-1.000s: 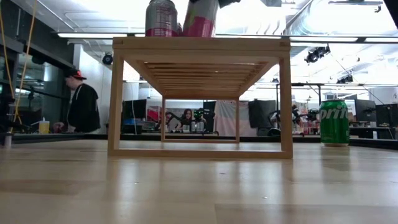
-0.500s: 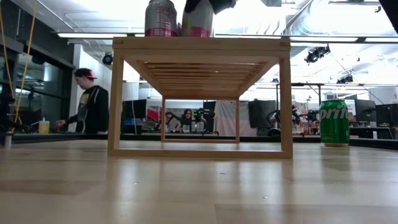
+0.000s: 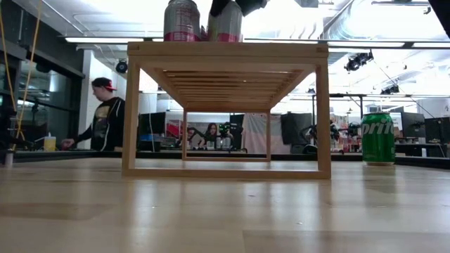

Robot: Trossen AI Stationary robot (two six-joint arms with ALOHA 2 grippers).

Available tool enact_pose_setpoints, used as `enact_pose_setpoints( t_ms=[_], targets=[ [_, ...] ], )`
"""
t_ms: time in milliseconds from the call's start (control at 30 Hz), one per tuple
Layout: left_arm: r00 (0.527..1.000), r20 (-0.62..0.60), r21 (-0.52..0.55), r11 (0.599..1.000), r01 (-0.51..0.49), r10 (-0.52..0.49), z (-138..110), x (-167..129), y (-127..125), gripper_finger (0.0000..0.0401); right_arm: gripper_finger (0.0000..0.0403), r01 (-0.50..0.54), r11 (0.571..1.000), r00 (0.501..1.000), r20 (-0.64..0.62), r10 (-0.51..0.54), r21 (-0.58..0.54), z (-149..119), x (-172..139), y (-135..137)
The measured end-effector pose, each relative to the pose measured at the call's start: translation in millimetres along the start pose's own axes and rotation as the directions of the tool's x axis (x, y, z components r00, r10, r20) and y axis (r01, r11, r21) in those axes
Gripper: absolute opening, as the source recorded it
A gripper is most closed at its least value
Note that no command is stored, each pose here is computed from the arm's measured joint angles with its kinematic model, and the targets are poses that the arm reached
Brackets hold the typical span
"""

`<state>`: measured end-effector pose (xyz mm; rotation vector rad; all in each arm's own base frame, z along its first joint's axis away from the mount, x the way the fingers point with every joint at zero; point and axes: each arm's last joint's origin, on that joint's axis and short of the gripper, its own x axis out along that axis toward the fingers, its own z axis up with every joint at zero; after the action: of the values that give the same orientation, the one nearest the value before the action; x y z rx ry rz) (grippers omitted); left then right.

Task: Place canned beverage on shelf
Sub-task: Put the pink white soda can on the shelf aligned with the other pink white soda can

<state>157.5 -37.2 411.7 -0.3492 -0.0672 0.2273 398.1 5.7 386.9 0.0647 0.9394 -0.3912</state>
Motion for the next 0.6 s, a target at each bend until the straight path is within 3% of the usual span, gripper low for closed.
enact_pose_setpoints(
  t_ms=[600],
  targets=[
    [1.000, 0.000, 0.000, 1.000, 0.000, 0.000, 0.0, 0.0, 0.0, 0.0342, 0.0316, -0.036, 0.999, 0.999, -0.010, 0.036, -0.007, -0.3, 0.0, 0.9]
  ],
)
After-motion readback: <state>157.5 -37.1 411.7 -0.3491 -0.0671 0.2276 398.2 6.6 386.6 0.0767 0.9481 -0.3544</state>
